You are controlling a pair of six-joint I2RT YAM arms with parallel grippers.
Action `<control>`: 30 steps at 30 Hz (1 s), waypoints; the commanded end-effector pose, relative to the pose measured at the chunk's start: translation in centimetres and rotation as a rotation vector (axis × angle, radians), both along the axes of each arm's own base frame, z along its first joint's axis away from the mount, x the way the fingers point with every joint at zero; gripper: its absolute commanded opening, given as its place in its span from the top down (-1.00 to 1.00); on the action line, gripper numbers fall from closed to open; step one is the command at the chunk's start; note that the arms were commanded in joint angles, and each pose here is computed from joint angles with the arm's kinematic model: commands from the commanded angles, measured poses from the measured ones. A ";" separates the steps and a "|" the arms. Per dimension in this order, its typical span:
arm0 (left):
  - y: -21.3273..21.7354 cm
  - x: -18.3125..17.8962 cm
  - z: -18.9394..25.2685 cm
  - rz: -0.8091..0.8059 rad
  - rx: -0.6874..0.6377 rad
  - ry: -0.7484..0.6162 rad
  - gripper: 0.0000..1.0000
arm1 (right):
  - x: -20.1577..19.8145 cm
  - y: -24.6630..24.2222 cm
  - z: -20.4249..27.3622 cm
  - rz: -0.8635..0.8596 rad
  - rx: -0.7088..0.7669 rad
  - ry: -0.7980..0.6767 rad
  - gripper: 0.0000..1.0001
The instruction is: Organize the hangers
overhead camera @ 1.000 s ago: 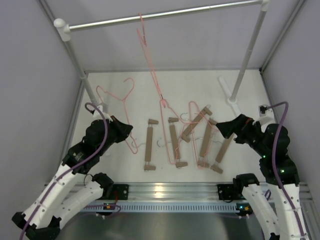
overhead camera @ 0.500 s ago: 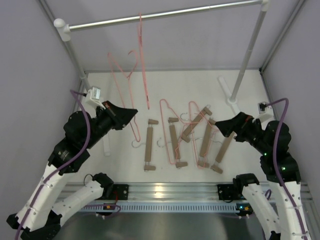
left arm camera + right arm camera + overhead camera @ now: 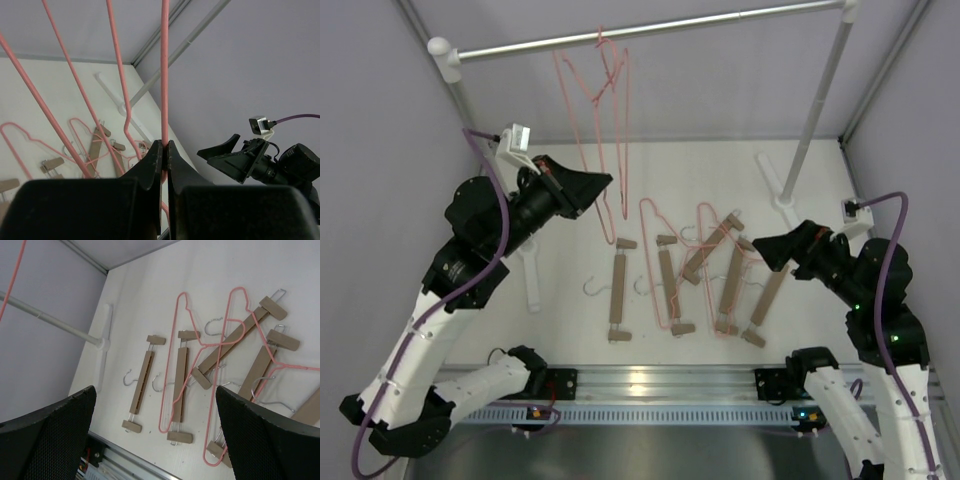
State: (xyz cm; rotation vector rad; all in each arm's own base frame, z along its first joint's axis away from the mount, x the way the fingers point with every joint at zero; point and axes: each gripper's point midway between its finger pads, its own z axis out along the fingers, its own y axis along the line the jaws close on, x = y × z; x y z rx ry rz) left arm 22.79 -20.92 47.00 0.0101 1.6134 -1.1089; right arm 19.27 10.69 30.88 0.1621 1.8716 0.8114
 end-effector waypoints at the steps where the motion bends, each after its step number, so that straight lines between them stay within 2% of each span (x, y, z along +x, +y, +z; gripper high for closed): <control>1: 0.0 0.3 3.4 0.001 -0.036 -0.105 1.00 | -0.2 -0.1 1.2 0.002 -0.010 -0.024 -0.99; 14: 1.3 3.4 5.2 0.061 -0.089 -0.151 1.00 | 0.0 -0.1 0.7 0.004 -0.018 -0.015 -0.99; 30: 1.7 6.3 3.4 0.008 -0.149 -0.079 1.00 | 0.1 -0.1 -0.1 0.012 -0.027 0.001 -0.99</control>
